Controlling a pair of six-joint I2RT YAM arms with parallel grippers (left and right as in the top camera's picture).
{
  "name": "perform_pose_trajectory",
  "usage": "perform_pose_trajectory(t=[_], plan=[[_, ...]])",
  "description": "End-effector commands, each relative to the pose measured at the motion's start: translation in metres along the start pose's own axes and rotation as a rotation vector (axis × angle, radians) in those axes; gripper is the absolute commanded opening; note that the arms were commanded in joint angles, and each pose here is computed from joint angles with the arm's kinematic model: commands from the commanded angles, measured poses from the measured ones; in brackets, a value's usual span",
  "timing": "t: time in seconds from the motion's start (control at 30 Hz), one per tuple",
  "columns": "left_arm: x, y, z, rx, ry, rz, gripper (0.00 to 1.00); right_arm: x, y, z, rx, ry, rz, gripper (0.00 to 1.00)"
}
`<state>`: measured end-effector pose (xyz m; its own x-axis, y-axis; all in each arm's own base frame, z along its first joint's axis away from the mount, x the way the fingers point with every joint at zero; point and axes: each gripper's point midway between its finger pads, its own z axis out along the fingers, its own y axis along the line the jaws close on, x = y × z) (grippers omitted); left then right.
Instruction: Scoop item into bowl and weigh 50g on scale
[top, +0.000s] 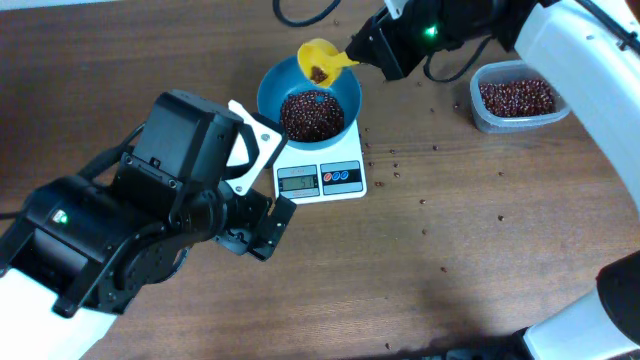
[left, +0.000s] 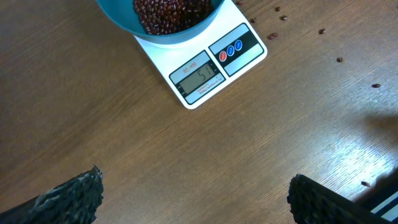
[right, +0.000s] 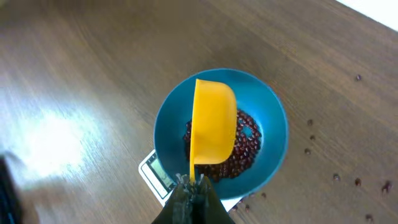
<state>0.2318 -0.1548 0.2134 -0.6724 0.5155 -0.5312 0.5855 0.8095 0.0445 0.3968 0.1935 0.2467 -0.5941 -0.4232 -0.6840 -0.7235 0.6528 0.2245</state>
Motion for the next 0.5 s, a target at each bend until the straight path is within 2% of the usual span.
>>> perform_pose_trajectory(t=[0.0,0.13,0.23,0.37,0.47], plan=[[-0.006,0.003,-0.005,-0.010,-0.023,0.004,0.99,-0.012,-0.008,-0.023,-0.015,-0.071,0.051,0.04],[-0.006,0.003,-0.005,-0.010,-0.023,0.004,0.99,-0.016,-0.016,-0.044,-0.123,-0.150,0.135,0.04],[-0.006,0.003,-0.005,-0.010,-0.023,0.004,0.99,-0.012,-0.042,-0.064,-0.114,-0.196,0.220,0.04],[-0.006,0.003,-0.005,-0.010,-0.023,0.004,0.99,0.011,-0.102,-0.105,0.016,-0.251,0.332,0.04],[-0.006,0.003,-0.005,-0.010,-0.023,0.004,0.99,0.046,-0.147,-0.131,0.184,-0.217,0.424,0.04]])
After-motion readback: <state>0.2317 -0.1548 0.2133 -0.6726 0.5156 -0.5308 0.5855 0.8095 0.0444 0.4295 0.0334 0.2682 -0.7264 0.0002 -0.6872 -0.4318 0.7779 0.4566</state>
